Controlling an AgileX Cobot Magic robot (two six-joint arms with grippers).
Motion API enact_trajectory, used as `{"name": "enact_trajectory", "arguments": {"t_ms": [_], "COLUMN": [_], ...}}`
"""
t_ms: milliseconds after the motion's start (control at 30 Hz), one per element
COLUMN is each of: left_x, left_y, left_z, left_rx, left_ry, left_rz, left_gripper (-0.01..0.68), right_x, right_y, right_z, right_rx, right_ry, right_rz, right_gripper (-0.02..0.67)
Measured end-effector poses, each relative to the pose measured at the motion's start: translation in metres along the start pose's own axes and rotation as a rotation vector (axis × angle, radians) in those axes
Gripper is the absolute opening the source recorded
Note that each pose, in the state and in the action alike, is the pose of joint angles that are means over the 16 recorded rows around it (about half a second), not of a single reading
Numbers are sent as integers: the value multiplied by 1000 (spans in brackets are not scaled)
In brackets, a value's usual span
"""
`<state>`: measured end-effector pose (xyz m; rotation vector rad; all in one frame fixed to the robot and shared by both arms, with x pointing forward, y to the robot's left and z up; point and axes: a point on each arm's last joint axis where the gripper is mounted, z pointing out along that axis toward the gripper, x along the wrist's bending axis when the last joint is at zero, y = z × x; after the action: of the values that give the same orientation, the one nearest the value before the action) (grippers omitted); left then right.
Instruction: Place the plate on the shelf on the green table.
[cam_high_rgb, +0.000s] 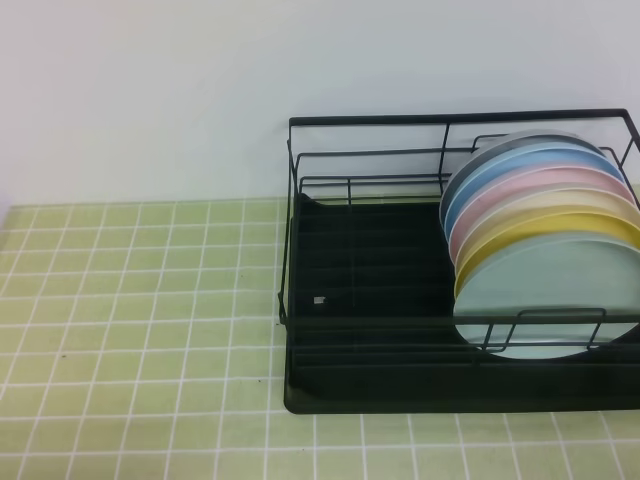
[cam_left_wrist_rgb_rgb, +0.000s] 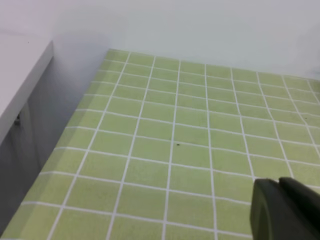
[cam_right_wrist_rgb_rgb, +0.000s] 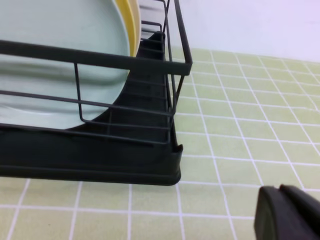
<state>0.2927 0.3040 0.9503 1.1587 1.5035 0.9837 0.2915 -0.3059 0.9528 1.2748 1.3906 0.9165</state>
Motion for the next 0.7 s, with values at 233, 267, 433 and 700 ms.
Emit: {"name": "enact_trajectory", "arguments": {"t_ms": [233, 267, 433, 700], "left_x": [0, 0, 0, 0], "left_y": [0, 0, 0, 0], "left_z": [0, 0, 0, 0], "left_rx": [0, 0, 0, 0], "left_ry": [0, 0, 0, 0], "left_rz": [0, 0, 0, 0], "left_gripper": [0, 0, 0, 0], "right_x": [0, 0, 0, 0], "right_y": [0, 0, 0, 0], "right_z": [0, 0, 0, 0], "right_rx": [3, 3, 4, 4], "right_ry": [-4, -4, -4, -4], "right_rz": [-6, -6, -6, -6], "right_gripper": [-4, -4, -4, -4]}}
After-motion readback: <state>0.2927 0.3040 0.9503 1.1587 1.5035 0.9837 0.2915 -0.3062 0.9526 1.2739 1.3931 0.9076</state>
